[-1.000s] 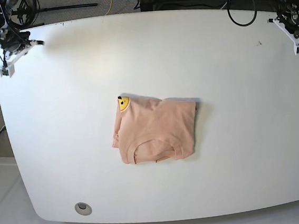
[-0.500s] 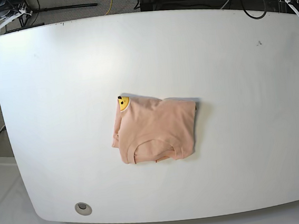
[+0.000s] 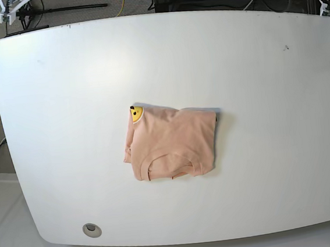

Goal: Fold the T-shirt properly

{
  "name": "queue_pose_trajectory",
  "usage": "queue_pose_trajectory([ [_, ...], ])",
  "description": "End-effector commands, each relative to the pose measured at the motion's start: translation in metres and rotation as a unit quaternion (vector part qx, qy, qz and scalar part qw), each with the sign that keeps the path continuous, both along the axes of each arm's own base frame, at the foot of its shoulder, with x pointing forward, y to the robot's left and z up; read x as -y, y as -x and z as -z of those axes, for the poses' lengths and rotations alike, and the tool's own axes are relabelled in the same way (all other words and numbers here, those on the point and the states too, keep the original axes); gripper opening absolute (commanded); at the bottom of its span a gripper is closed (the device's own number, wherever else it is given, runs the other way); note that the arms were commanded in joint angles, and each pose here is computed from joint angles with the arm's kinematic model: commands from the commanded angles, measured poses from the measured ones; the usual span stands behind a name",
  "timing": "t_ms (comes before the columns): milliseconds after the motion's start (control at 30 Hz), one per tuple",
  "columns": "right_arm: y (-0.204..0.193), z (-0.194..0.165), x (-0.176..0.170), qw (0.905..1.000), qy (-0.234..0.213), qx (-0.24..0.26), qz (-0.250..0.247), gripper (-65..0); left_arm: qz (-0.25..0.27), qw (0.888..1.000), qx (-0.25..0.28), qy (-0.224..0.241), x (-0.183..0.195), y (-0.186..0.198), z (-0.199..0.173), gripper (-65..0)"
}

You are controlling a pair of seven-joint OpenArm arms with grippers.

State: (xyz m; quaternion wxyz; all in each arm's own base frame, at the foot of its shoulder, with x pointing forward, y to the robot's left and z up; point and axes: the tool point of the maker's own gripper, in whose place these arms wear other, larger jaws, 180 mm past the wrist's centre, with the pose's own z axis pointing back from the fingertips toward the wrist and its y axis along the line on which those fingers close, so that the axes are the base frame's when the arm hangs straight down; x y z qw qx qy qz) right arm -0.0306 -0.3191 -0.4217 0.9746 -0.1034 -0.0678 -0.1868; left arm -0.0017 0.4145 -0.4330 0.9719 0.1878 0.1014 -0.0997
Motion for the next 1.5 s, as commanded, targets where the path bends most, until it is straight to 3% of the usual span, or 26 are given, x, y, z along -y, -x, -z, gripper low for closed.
queue_pose_trajectory([
  [0, 0.014, 0.009, -0.005, 0.9994, 0.010, -0.024, -0.025, -65.0, -0.003, 1.000, -0.023, 0.011, -0.003, 0.016, 0.014, -65.0],
  [200, 0.035, 0.041, -0.028, 0.9946, 0.000, -0.078, -0.067, -65.0, 0.003, 0.996, -0.059, 0.062, 0.017, 0.049, 0.055, -65.0],
  [433, 0.054, 0.094, -0.071, 0.9849, -0.046, -0.119, -0.117, -65.0, 0.050, 0.991, -0.078, 0.101, 0.040, 0.065, 0.088, -65.0],
  [733, 0.053, 0.162, -0.135, 0.9732, -0.115, -0.130, -0.150, -65.0, 0.054, 0.993, -0.034, 0.101, 0.069, 0.062, 0.145, -65.0],
  [867, 0.046, 0.187, -0.167, 0.9710, -0.158, -0.110, -0.142, -65.0, 0.064, 0.990, -0.034, 0.123, 0.093, 0.065, 0.170, -65.0],
  [1133, 0.039, 0.216, -0.198, 0.9703, -0.211, -0.069, -0.096, -65.0, 0.107, 0.979, -0.063, 0.163, 0.119, 0.055, 0.196, -65.0],
  [1333, 0.041, 0.234, -0.206, 0.9744, -0.207, -0.066, -0.059, -65.0, 0.130, 0.982, -0.045, 0.129, 0.123, 0.031, 0.206, -65.0],
  [1467, 0.023, 0.238, -0.205, 0.9786, -0.196, -0.036, -0.051, -65.0, 0.170, 0.977, -0.044, 0.125, 0.137, 0.015, 0.211, -65.0],
])
